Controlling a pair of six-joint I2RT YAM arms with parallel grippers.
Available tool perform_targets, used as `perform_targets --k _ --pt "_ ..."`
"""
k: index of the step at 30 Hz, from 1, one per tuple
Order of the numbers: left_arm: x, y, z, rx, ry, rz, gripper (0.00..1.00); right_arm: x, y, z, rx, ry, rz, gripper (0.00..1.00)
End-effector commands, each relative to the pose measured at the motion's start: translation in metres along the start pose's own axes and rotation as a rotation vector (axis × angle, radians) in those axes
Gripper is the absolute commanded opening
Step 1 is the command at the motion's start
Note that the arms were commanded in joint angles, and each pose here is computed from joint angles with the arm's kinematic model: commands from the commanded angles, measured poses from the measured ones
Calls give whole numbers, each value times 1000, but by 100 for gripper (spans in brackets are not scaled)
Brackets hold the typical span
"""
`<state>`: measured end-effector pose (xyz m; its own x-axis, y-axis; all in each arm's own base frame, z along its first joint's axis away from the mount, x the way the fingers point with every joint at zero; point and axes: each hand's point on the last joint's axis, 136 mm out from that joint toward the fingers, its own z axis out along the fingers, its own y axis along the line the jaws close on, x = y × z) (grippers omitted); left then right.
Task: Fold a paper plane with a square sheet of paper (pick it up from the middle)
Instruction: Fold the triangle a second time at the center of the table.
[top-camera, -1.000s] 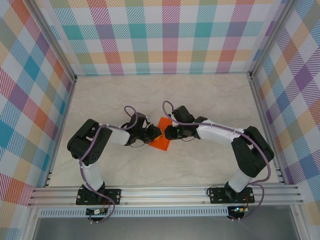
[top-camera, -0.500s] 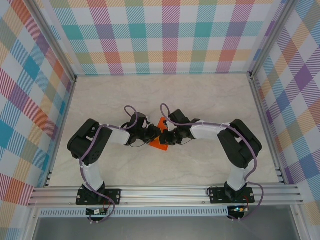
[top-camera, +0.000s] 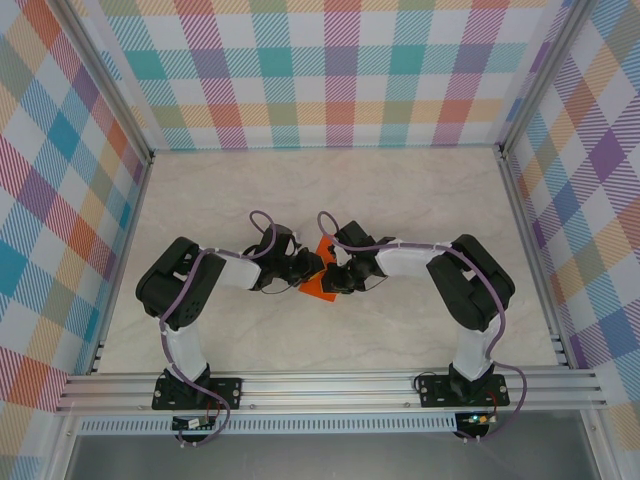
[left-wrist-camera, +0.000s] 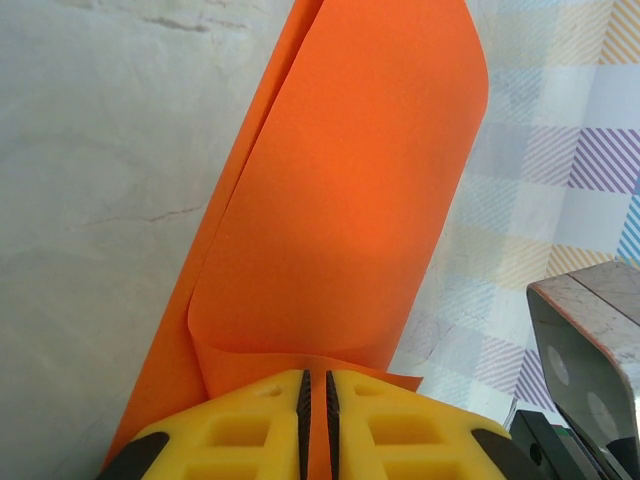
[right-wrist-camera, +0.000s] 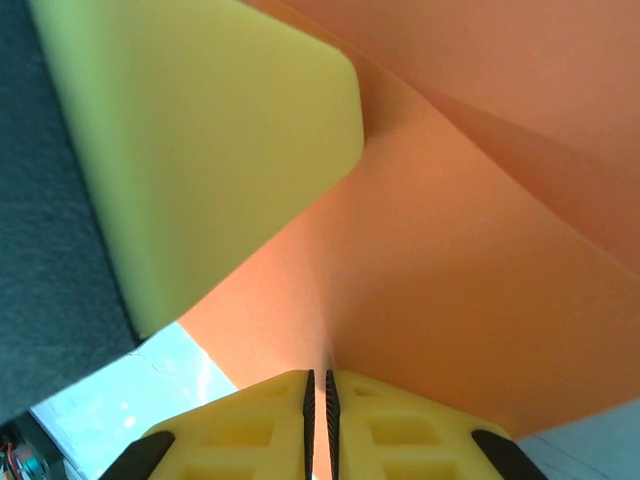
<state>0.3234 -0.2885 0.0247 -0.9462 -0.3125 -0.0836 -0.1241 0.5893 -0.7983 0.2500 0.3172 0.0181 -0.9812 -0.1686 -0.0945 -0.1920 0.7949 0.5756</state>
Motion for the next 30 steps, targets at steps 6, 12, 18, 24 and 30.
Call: perform_targets --k 6,12,18,24,30 --pt "17 43 11 -136 38 -22 15 16 -14 9 28 87 23 16" --pt "19 44 10 -137 39 -21 15 7 15 -12 -55 37 -18 15" --pt "19 43 8 -137 40 -16 15 6 26 -16 -100 46 3 9" --pt "20 43 8 -136 40 -15 14 14 7 3 -79 92 98 7" --pt "20 44 7 -139 38 -17 14 20 -11 18 -84 124 180 6"
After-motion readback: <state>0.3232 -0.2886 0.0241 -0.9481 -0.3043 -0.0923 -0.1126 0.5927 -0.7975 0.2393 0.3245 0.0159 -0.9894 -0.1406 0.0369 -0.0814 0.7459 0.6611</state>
